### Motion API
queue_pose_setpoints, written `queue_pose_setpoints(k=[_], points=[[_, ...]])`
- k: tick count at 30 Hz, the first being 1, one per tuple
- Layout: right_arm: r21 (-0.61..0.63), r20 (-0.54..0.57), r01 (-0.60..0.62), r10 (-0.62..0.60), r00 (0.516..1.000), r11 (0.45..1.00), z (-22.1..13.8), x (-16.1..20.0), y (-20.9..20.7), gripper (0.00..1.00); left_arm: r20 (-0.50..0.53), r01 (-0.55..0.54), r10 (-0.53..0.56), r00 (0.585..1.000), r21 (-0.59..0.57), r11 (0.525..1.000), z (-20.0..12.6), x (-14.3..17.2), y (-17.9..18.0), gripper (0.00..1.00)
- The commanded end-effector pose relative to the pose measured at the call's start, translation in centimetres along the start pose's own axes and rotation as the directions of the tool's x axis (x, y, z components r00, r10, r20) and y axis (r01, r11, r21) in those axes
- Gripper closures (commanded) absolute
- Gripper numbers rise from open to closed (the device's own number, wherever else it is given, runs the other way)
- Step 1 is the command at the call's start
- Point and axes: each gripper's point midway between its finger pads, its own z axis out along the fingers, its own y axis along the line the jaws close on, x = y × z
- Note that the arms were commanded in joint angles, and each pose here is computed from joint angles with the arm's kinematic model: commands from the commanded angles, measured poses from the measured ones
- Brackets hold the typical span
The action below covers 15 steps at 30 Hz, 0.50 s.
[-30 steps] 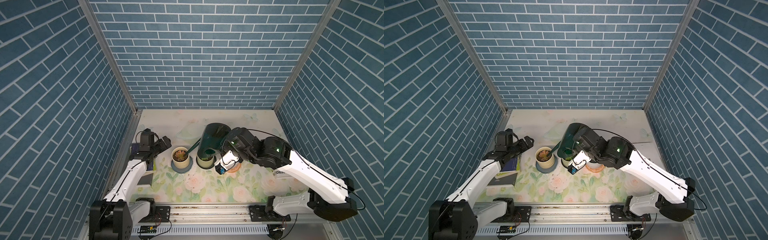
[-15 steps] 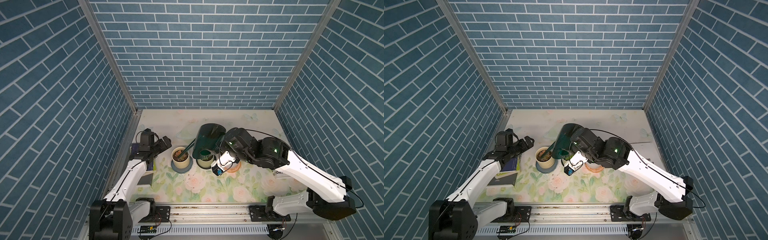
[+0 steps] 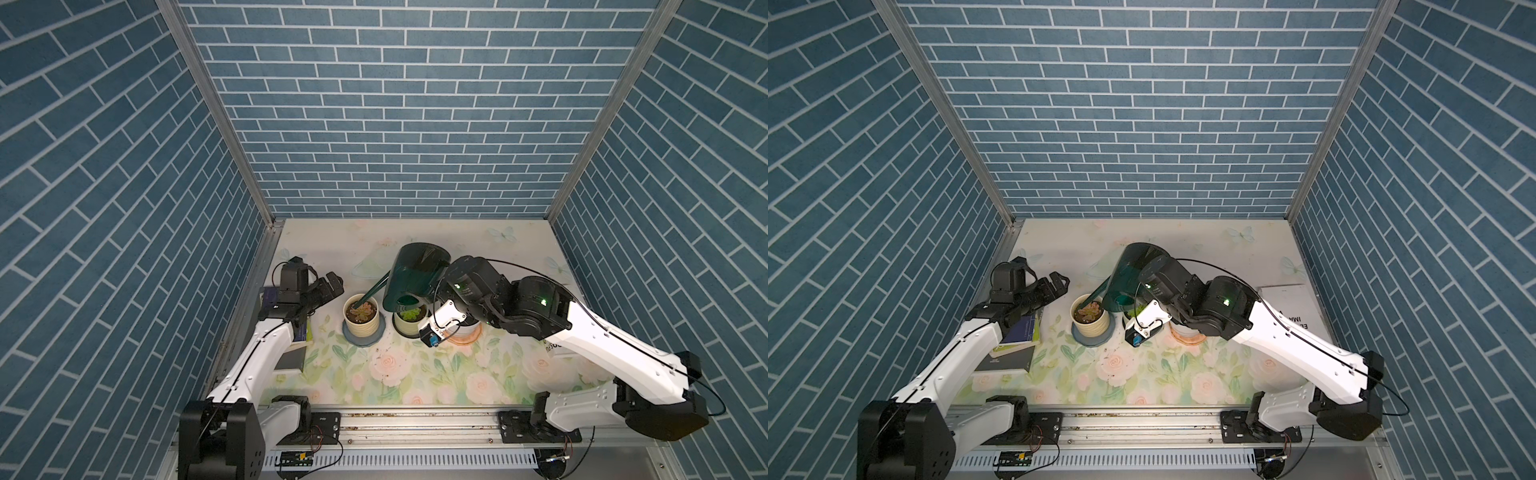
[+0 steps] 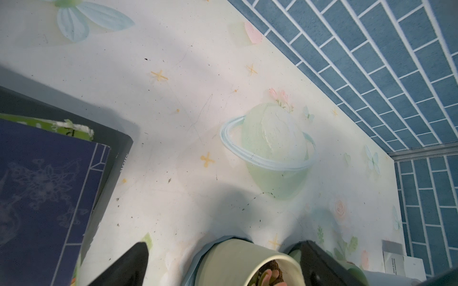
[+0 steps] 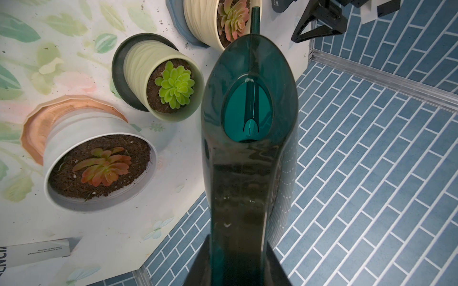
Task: Water the succulent around the soil edge
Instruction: Water the soil of the potted plant with water.
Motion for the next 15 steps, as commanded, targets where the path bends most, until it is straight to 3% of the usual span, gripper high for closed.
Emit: queue_pose_setpoints(k=[1, 10, 15], points=[[0.081, -0.055, -0.031, 0.036, 0.998, 0.996, -1.5, 2.0, -1.4, 1.0, 0.001, -0.015, 0.015, 1.0, 0.005, 1.0, 0.1, 0.0, 0.1, 0.0], [0.071, -0.071, -0.042, 0.047, 0.996, 0.997, -2.9, 3.6, 0.3, 1.0, -0.006, -0.014, 0.014, 1.0, 0.005, 1.0, 0.2, 0.1, 0.1, 0.0], [0.13, 0.014, -0.12, 0.119, 0.993, 0.984, -5.4, 3.3, -0.4, 1.0, -0.008, -0.009, 0.009, 1.0, 0.007, 1.0, 0.3, 0.1, 0.0, 0.0]])
